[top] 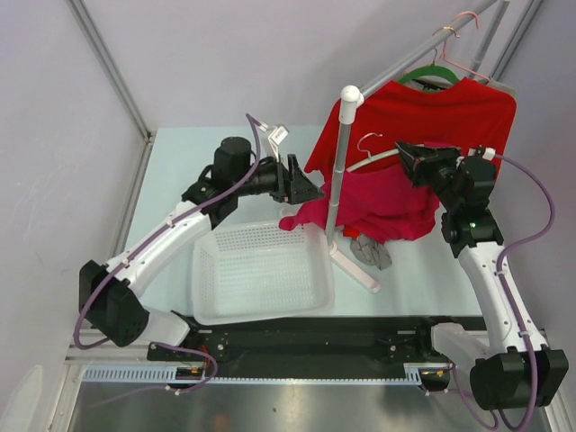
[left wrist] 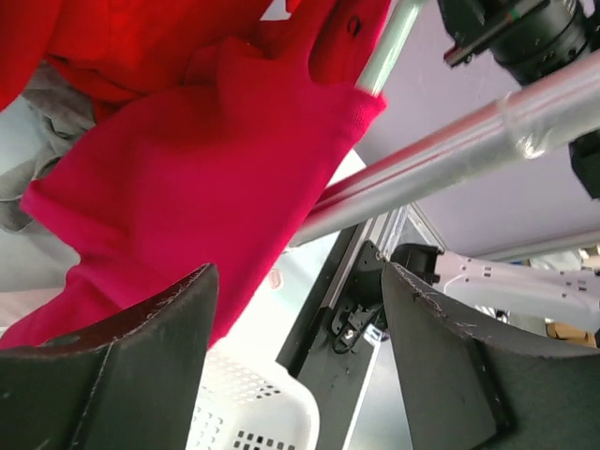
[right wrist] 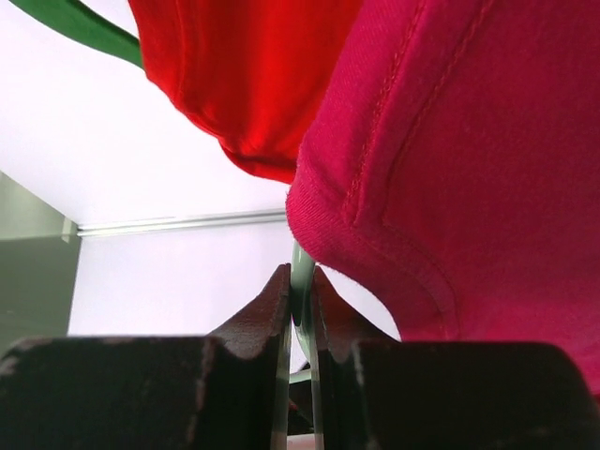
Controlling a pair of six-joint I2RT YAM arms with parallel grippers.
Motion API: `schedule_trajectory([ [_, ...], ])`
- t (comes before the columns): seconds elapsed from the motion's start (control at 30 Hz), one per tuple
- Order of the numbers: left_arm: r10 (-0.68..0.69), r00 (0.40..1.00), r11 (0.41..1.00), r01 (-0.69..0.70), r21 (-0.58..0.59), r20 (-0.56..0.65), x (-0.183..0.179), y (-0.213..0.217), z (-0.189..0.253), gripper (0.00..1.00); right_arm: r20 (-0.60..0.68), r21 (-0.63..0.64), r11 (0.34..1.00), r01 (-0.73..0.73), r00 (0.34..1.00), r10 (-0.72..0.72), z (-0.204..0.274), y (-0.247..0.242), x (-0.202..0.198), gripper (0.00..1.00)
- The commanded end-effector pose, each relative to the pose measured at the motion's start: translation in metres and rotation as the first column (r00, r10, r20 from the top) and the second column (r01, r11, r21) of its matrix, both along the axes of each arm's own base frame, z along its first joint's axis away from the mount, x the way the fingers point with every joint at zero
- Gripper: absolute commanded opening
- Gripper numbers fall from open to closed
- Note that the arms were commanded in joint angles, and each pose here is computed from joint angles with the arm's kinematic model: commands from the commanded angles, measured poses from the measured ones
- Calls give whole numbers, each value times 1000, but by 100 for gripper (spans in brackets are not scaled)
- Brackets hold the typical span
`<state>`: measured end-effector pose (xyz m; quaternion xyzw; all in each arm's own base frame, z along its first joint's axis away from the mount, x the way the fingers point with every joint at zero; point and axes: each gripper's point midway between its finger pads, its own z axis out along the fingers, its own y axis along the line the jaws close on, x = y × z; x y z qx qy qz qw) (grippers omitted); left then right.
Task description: Remove the t-shirt from the hanger
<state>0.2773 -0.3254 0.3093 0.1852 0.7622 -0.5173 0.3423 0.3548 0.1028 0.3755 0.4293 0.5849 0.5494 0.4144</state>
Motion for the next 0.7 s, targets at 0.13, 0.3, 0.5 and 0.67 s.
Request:
schedule_trajectory([
  [0.13, -99, 992, 994, 102, -37, 74, -10, -8, -1, 79, 101, 142, 990, 7, 995, -22, 63, -2, -10, 0],
  [0.3, -88, 993, 996, 88, 4, 84, -7, -18, -6, 74, 94, 186, 982, -8, 996, -10, 65, 2, -10, 0],
  [0.5, -10, 996, 998, 4, 63, 89, 9, -14, -11, 27, 101, 144, 989, -19, 995, 4, 63, 7, -14, 0],
  [0.67, 9, 991, 998, -16, 56, 135, 12, -13, 3, 0, 77, -19, 999, -40, 996, 41, 48, 18, -17, 12],
])
